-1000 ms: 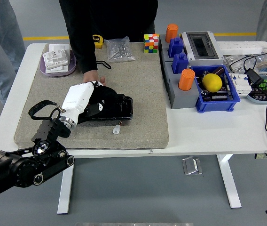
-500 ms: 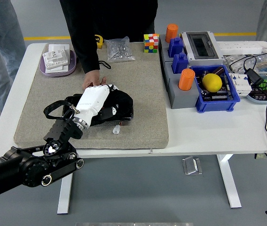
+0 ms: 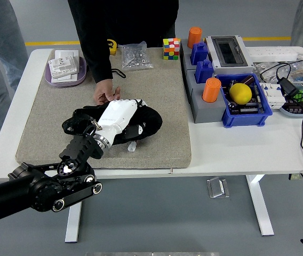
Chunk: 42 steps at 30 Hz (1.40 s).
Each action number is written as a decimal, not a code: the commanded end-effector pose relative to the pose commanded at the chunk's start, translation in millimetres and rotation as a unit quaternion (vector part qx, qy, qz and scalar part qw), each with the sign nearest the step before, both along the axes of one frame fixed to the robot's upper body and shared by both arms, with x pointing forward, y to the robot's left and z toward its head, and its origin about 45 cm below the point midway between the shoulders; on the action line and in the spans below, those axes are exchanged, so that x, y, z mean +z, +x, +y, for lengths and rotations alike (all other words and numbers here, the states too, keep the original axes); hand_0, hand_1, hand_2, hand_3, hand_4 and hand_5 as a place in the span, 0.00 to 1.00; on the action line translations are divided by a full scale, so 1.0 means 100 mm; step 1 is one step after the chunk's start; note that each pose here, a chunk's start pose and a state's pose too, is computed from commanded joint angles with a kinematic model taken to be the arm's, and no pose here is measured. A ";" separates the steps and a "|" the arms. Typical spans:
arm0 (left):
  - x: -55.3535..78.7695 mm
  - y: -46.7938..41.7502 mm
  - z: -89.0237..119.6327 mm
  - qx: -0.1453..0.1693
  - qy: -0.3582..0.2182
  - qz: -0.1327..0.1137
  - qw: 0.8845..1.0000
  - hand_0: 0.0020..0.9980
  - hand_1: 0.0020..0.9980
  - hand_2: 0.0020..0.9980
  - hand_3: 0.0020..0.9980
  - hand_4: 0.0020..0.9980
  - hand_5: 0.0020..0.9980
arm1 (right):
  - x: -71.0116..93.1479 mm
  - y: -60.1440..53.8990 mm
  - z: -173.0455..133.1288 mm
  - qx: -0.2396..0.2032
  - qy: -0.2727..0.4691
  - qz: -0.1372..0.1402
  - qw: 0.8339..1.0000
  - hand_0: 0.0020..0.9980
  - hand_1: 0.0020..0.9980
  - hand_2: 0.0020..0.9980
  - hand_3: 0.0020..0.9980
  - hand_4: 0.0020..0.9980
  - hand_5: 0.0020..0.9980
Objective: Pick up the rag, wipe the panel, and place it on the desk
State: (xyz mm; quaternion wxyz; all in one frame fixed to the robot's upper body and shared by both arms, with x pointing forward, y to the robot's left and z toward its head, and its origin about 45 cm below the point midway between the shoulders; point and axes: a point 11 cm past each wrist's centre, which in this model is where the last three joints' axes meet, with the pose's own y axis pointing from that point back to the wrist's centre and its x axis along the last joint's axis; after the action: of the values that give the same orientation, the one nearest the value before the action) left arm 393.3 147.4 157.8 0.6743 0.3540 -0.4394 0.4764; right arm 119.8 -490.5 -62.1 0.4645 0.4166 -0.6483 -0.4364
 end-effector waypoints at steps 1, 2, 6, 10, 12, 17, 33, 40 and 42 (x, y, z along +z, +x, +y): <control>0.00 0.006 0.01 0.002 -0.001 0.000 1.000 0.23 0.17 0.53 0.47 0.21 0.00 | 0.00 -0.01 0.00 0.000 0.000 0.001 1.000 0.77 0.58 0.71 0.62 1.00 0.56; 0.01 0.009 0.02 0.003 -0.001 -0.001 1.000 0.23 0.17 0.53 0.47 0.21 0.00 | 0.00 -0.01 -0.01 -0.001 0.000 0.001 1.000 0.77 0.58 0.71 0.62 1.00 0.56; 0.02 0.020 0.07 0.007 0.001 -0.004 1.000 0.23 0.17 0.53 0.47 0.21 0.00 | 0.00 0.00 -0.01 -0.003 0.000 -0.001 1.000 0.77 0.58 0.71 0.62 1.00 0.56; 0.02 0.010 0.13 0.010 0.004 -0.005 1.000 0.23 0.17 0.53 0.47 0.21 0.00 | 0.00 0.00 0.00 -0.004 0.000 -0.002 1.000 0.77 0.58 0.71 0.62 1.00 0.56; 0.02 0.012 0.16 0.013 0.005 -0.006 1.000 0.23 0.17 0.53 0.47 0.21 0.00 | -0.01 -0.01 0.01 -0.004 0.001 -0.001 1.000 0.77 0.58 0.71 0.62 1.00 0.56; 0.02 0.025 0.29 0.023 0.010 -0.009 1.000 0.23 0.17 0.53 0.47 0.21 0.00 | -0.02 -0.02 0.03 -0.005 0.002 -0.001 1.000 0.77 0.58 0.71 0.62 1.00 0.56; 0.10 0.052 0.69 0.059 0.014 -0.024 0.998 0.23 0.17 0.53 0.47 0.21 0.00 | -0.04 -0.05 0.05 -0.011 0.005 -0.001 1.000 0.77 0.58 0.71 0.62 1.00 0.56; 0.07 0.032 0.91 0.079 0.022 -0.023 0.996 0.23 0.16 0.53 0.47 0.21 0.00 | -0.05 -0.08 0.05 -0.016 0.006 -0.001 1.000 0.77 0.58 0.71 0.62 1.00 0.56; 0.06 0.029 0.96 0.082 0.025 -0.023 0.996 0.23 0.16 0.53 0.47 0.21 0.00 | -0.05 -0.08 0.05 -0.016 0.007 -0.001 1.000 0.77 0.58 0.71 0.62 1.00 0.56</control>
State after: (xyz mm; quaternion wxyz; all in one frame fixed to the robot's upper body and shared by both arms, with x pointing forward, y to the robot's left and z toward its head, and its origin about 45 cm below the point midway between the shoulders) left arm 396.2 243.2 164.2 0.6138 0.3945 -0.4359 0.5268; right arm 112.2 -485.9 -66.7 0.4538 0.4096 -0.6526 -0.4476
